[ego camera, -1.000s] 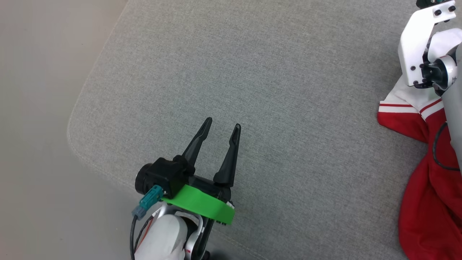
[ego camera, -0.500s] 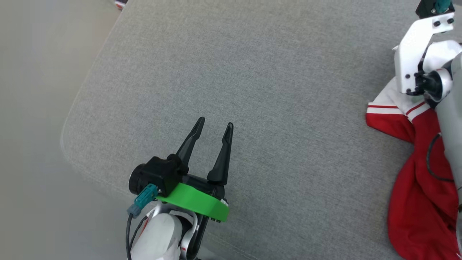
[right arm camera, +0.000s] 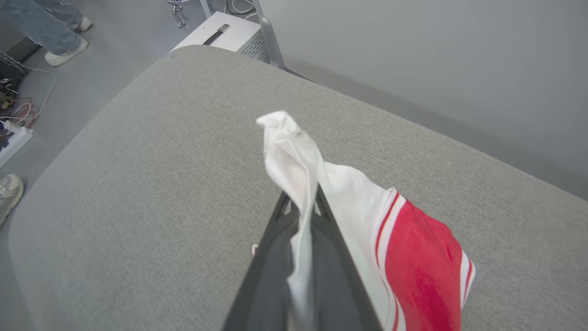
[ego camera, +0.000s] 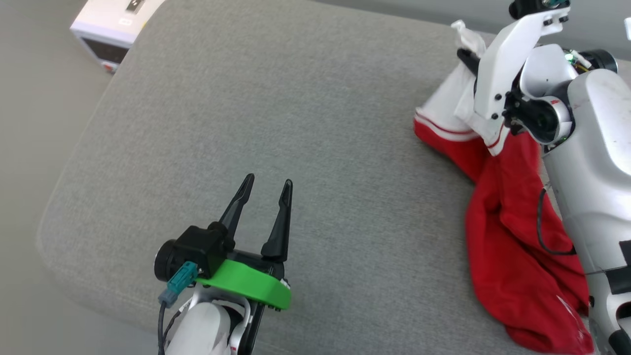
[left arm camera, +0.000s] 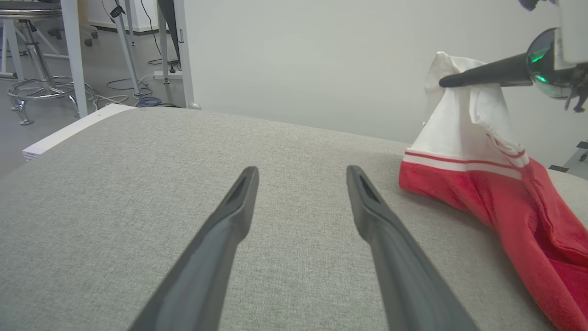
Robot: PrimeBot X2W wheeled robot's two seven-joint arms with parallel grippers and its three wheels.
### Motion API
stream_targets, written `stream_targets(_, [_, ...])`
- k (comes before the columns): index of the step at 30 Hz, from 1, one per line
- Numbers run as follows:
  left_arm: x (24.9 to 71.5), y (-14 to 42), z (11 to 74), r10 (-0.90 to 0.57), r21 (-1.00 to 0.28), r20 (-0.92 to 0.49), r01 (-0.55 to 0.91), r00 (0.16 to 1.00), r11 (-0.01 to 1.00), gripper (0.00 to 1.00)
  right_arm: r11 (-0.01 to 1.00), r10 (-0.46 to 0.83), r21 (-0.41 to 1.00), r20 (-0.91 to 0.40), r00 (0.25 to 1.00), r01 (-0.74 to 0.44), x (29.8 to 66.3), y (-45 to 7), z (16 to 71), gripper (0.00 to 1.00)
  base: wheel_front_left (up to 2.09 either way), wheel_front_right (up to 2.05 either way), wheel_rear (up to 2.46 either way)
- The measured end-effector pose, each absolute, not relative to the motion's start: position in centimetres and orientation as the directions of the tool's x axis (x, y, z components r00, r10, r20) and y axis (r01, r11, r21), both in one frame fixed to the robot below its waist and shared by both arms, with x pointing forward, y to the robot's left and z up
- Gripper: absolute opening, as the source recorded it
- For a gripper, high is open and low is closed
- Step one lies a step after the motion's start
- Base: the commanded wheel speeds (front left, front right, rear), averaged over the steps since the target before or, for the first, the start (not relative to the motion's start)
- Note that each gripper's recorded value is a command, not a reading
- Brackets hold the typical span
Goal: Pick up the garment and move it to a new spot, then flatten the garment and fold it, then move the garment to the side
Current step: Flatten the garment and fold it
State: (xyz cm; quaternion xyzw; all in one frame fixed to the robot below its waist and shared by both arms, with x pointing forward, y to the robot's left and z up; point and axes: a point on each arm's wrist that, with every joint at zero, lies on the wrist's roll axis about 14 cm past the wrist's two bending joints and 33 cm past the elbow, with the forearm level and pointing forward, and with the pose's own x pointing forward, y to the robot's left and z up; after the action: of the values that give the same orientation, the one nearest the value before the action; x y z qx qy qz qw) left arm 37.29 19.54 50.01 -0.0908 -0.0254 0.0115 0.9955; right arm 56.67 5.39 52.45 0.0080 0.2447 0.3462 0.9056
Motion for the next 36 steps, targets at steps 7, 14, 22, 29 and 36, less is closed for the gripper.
stream_targets(7, [37.6, 17.8, 51.0, -0.031, -0.185, 0.088, 0.047, 0.996, 0.982, 1.0, 0.809, 0.586, 0.257, -0.295, 0.755, -0.528, 56.4, -1.1, 57.0, 0.0, 0.0, 0.0, 0.0])
stream_targets(14, [38.2, 16.0, 51.2, -0.089, -0.196, 0.101, 0.108, 0.991, 0.975, 1.0, 0.916, 0.364, 0.312, -0.392, 0.845, -0.25, 54.4, -13.7, 52.4, 0.0, 0.0, 0.0, 0.0])
stream_targets(22, [38.9, 14.7, 50.3, -0.135, -0.196, 0.077, 0.148, 0.988, 0.969, 1.0, 0.961, 0.197, 0.273, -0.54, 0.818, -0.052, 50.1, -19.6, 44.4, 0.0, 0.0, 0.0, 0.0])
stream_targets(29, [38.9, 14.5, 50.4, -0.143, -0.19, 0.082, 0.156, 0.986, 0.969, 1.0, 0.964, 0.18, 0.259, -0.44, 0.88, -0.067, 49.7, -19.2, 45.4, 1.0, 0.0, 0.0, 0.0])
stream_targets(36, [38.8, 13.9, 51.9, -0.159, -0.186, 0.125, 0.18, 0.979, 0.966, 1.0, 0.961, 0.21, 0.226, -0.217, 0.953, -0.16, 48.6, -18.1, 50.0, 1.0, 0.0, 0.0, 0.0])
